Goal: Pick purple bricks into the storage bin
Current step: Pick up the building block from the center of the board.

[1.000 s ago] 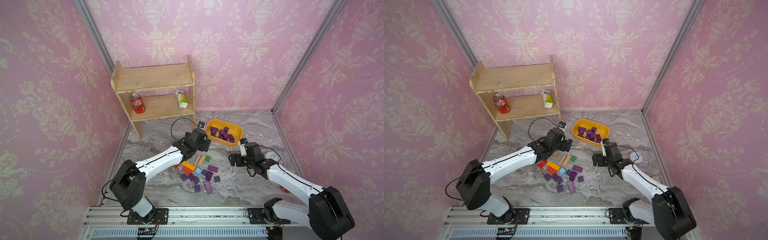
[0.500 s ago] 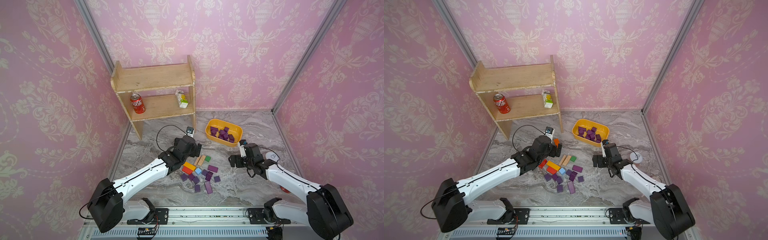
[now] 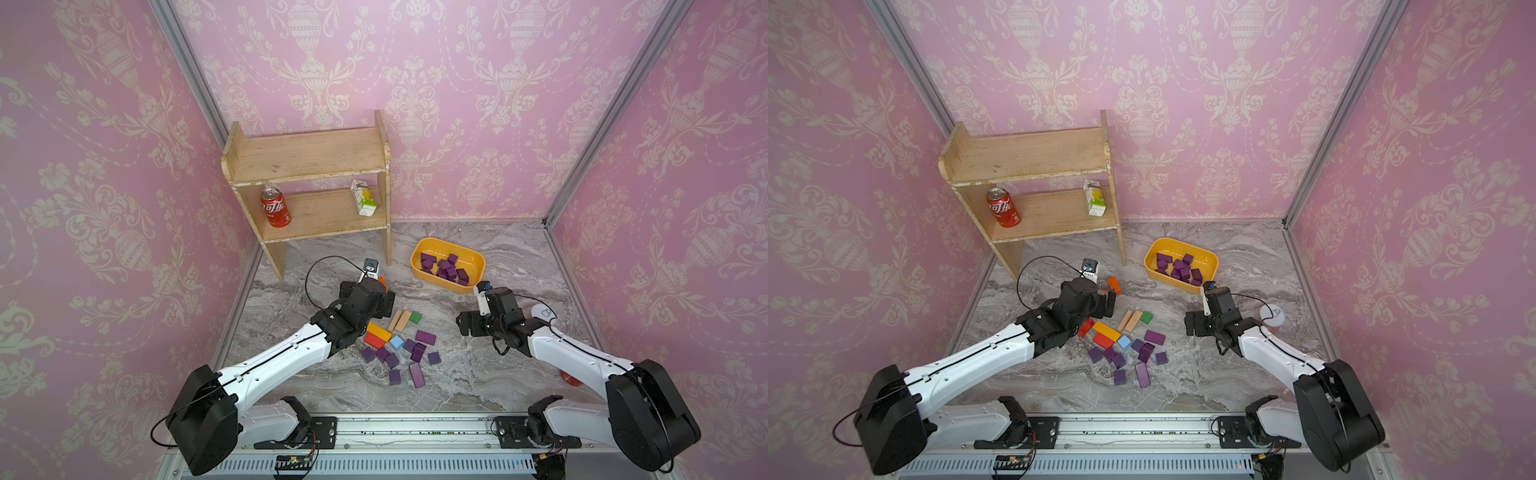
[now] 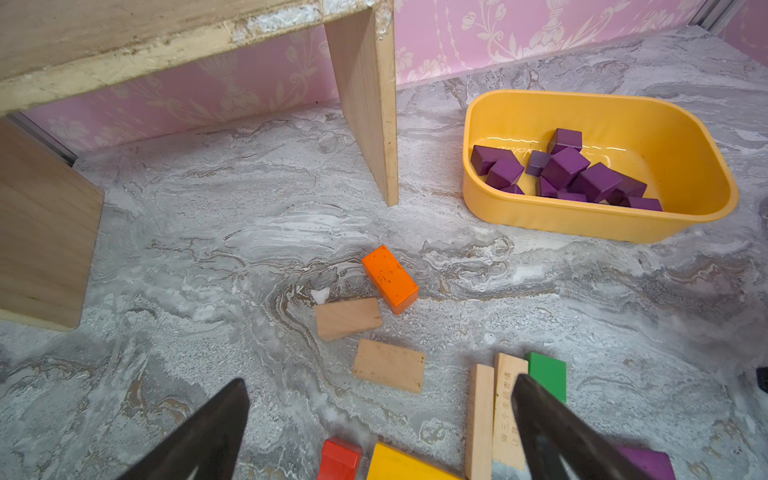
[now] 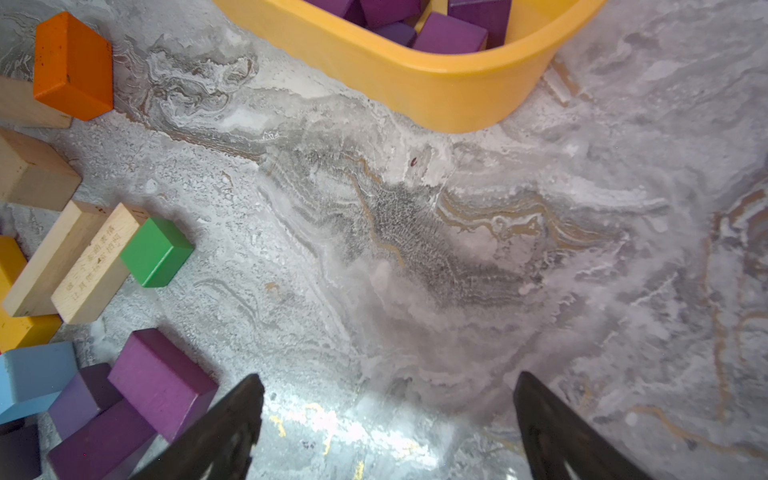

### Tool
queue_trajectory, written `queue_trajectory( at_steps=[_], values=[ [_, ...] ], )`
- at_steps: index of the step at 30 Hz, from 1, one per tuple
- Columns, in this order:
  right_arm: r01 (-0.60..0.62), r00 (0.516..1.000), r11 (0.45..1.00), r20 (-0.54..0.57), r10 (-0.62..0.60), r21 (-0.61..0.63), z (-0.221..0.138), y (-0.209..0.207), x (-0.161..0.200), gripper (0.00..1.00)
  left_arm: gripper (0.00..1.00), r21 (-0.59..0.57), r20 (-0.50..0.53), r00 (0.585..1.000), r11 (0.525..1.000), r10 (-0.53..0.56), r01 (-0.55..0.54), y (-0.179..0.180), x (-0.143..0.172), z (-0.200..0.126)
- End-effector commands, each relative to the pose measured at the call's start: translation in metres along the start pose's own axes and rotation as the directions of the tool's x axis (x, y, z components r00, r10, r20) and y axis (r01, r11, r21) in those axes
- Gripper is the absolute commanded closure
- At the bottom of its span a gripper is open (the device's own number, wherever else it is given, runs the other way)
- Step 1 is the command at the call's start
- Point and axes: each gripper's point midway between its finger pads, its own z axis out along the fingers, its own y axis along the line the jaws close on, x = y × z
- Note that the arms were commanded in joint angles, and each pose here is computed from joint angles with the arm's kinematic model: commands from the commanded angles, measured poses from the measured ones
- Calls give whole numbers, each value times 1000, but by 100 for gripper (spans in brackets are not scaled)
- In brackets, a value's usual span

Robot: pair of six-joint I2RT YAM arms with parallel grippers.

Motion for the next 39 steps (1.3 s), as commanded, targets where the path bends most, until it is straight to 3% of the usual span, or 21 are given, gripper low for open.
queue_trajectory(
  at_steps=[1, 17, 24, 32, 39],
  values=[
    [-18, 1000, 1000, 4, 18, -6, 2, 2, -3, 5, 1, -33, -10, 1000, 999, -5, 4, 6, 6, 2],
    [-10, 1000, 999, -6, 10, -53, -2, 10, 0, 7, 1, -68, -8, 1000, 998, -12, 11, 22, 18, -11],
    [-7, 999, 996, -43, 3, -85, -17, 18, 19, 10, 1, -24, -19, 998, 998, -58, 58, 25, 24, -28],
    [24, 992, 992, -123, -39, -124, -32, 40, 48, 20, 1, -18, -11, 994, 994, -108, 107, 38, 48, -41],
    [14, 991, 987, -128, -35, -159, -45, 62, 58, 26, 1, -6, -5, 989, 989, -147, 147, 43, 59, -45]
  ],
)
